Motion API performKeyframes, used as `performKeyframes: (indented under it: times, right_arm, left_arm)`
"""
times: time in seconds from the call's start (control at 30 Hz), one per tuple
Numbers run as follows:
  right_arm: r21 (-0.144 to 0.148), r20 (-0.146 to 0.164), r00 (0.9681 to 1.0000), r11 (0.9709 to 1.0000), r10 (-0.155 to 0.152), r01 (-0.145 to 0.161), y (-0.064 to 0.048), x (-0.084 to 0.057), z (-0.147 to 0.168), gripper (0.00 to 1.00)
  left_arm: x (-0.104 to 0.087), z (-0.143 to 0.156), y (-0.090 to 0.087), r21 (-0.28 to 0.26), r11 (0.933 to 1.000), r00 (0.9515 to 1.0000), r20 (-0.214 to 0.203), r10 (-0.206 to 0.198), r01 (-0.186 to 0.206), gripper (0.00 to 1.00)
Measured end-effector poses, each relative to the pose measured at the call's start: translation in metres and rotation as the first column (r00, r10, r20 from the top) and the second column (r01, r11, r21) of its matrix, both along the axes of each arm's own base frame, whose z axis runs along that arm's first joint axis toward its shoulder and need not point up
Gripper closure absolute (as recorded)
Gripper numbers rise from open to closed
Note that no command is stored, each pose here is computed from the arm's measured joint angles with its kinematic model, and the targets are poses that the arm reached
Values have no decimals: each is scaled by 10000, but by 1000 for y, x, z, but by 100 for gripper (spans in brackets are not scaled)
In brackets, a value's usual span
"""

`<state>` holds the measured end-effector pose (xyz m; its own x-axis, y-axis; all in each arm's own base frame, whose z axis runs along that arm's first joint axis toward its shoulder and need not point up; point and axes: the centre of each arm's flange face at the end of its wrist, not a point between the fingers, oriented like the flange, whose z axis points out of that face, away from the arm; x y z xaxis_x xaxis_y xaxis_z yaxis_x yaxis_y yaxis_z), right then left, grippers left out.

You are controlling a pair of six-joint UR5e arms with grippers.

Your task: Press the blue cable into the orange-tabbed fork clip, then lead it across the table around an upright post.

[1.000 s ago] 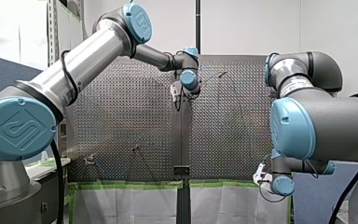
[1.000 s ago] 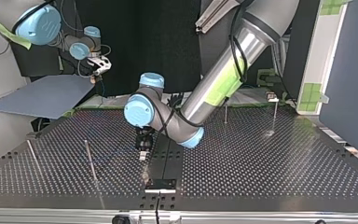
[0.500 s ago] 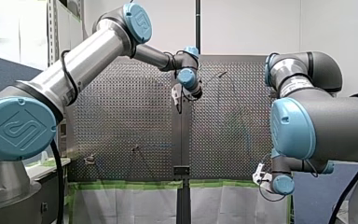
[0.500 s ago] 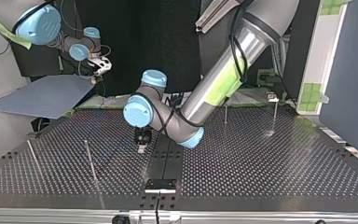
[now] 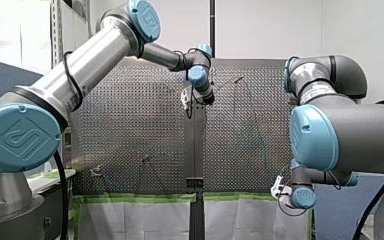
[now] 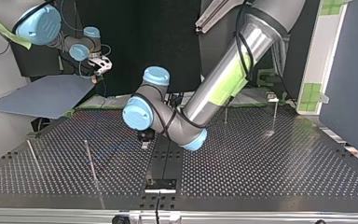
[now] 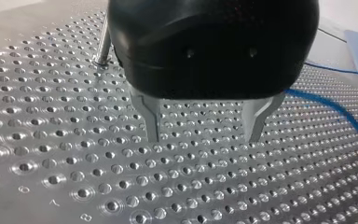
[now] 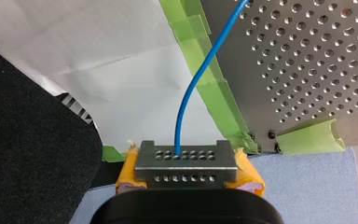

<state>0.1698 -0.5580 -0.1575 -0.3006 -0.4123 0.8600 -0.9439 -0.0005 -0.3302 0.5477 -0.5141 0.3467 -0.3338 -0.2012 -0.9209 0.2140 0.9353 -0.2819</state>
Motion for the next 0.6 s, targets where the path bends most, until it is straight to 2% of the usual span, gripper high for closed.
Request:
performKeyframes:
  times: [0.27, 0.6]
  right_arm:
    - [-4, -5, 10000, 10000, 20, -20, 0, 0, 0, 100]
    - [12, -11, 10000, 10000, 62, -62, 1, 2, 0, 100]
  left_arm:
    - [-13, 4, 1, 298, 9995, 9989, -461, -85, 99, 0]
    - [-32, 13, 2, 636, 9975, 9945, -1015, -242, 308, 0]
